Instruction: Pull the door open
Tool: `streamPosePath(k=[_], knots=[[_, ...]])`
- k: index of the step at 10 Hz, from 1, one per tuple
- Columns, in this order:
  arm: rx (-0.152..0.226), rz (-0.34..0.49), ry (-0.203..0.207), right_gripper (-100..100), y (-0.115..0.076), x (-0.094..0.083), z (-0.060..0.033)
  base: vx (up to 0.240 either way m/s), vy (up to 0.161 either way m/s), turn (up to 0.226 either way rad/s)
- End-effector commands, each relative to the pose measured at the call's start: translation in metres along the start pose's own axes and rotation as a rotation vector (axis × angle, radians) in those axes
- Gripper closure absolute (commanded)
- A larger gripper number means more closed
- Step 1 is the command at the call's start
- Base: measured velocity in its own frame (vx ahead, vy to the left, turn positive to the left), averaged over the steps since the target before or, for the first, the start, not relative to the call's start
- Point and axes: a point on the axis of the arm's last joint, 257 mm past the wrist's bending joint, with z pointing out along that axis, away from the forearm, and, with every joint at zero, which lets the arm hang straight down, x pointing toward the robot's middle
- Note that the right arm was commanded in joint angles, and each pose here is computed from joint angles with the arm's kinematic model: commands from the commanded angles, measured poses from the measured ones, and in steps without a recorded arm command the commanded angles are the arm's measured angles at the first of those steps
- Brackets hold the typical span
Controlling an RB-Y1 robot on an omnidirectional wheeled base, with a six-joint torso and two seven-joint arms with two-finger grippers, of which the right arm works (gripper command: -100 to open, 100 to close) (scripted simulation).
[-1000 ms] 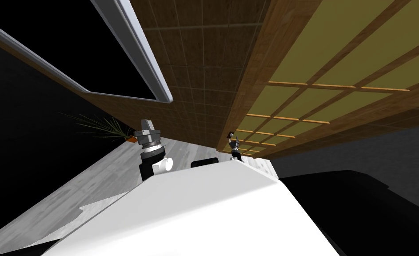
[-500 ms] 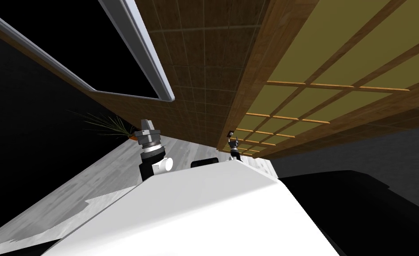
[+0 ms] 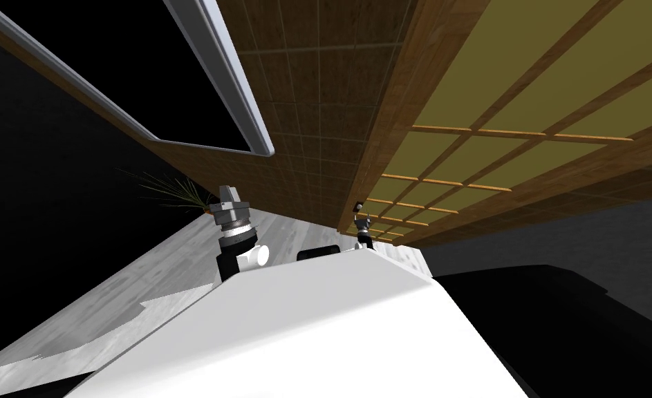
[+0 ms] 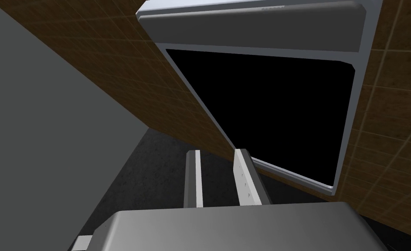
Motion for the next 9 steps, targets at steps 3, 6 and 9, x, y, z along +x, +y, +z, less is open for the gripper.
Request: streamPosePath(k=[3,6,9], knots=[[-0.010,0.148,-0.015,-100,-0.0050,0.0011,0.0007,-0.055,-0.012,0.036],[-0.017,0.252,-0.025,-100,-0.0088,0.0018,0.0011,-0.050,-0.007,0.036],[-0.024,0.359,-0.034,-100,-0.0123,0.0024,0.0014,-0.044,-0.016,0.026]])
